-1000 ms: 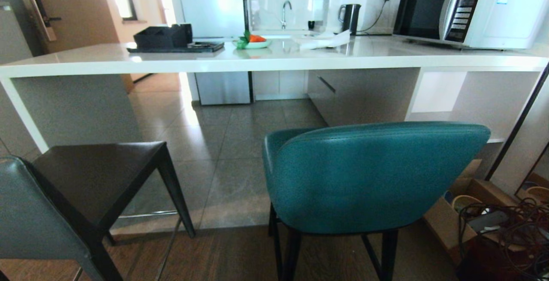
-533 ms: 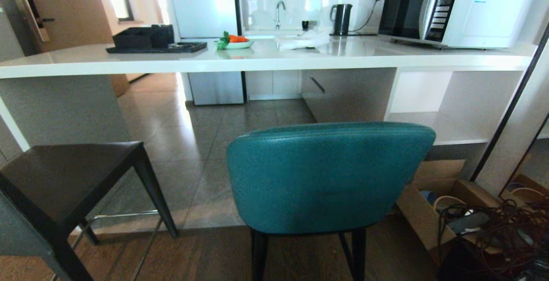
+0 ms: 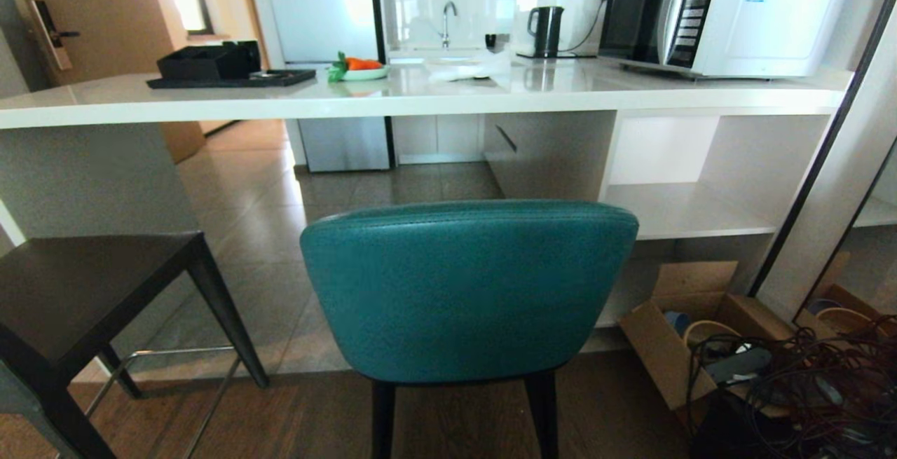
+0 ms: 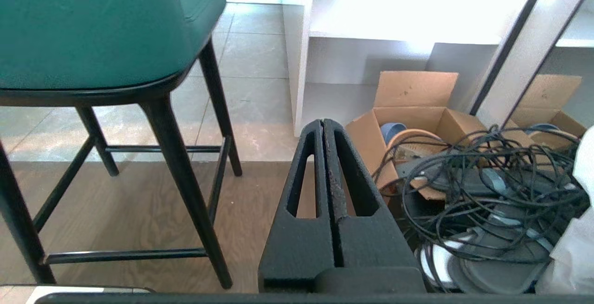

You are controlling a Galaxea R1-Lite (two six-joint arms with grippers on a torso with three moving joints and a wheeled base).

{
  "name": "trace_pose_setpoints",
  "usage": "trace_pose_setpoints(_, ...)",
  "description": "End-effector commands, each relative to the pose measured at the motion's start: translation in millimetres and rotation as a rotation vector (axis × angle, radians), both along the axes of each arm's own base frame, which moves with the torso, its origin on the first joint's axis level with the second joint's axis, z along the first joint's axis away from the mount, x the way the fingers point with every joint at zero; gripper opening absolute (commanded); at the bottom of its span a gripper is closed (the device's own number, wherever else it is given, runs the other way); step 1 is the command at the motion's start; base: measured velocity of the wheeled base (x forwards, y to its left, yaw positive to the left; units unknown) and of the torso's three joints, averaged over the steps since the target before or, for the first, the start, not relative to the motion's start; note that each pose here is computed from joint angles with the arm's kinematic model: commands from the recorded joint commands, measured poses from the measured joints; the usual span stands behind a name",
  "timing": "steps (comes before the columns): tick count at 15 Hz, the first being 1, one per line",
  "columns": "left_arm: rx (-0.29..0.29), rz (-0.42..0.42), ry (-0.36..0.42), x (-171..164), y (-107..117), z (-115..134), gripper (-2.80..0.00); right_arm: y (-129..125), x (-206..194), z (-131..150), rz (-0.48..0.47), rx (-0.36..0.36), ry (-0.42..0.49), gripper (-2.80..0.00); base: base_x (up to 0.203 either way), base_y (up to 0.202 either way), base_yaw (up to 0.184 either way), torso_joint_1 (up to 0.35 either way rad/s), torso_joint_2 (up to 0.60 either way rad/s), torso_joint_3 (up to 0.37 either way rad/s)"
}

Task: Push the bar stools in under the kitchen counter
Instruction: Push the blue chair back under the dining table

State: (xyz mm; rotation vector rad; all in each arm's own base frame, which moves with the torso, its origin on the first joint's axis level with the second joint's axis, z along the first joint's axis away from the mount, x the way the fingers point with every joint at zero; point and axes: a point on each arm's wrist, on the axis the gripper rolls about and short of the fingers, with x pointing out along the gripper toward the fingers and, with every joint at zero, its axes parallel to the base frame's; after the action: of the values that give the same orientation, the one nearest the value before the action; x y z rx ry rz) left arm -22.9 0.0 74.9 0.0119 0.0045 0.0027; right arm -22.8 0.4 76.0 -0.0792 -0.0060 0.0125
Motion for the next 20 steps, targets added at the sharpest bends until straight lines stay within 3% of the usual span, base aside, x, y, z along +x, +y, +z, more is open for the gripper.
trace_pose_setpoints(1,0.0,0.0,0.003,0.2,0.0,-0.9,-2.8,0.0,0.5,-1.2,0.001,-0.001,0.005,-2.8,0.0,0.0,0.0,0.0,0.0,0.0)
trace_pose_setpoints(7,0.01,-0.002,0.0,0.1,-0.1,-0.8,-2.8,-0.1,0.3,-1.2,-0.002,0.019,0.004,-2.8,0.0,0.0,0.0,0.0,0.0,0.0)
trace_pose_setpoints(9,0.054,-0.012,-0.027,-0.6,-0.4,3.4,-2.8,-0.1,-0.2,0.5,-0.004,0.05,0.0,-2.8,0.0,0.0,0.0,0.0,0.0,0.0)
trace_pose_setpoints(11,0.062,-0.094,-0.081,-6.2,-2.3,25.7,-2.8,0.1,-0.7,12.9,0.004,0.052,-0.005,-2.8,0.0,0.0,0.0,0.0,0.0,0.0)
trace_pose_setpoints(13,0.028,-0.178,-0.052,-3.4,-4.1,58.5,-2.8,0.1,6.7,33.3,0.015,0.067,0.04,-2.8,0.0,0.0,0.0,0.0,0.0,0.0)
trace_pose_setpoints(17,-0.04,-0.236,0.096,58.8,-5.2,108.5,-2.8,1.4,56.8,81.3,0.046,0.091,0.103,-2.8,0.0,0.0,0.0,0.0,0.0,0.0)
trace_pose_setpoints(20,-0.058,-0.235,0.146,137.8,-4.8,116.7,-2.8,4.4,123.7,98.1,0.07,0.096,0.137,-2.8,0.0,0.0,0.0,0.0,0.0,0.0)
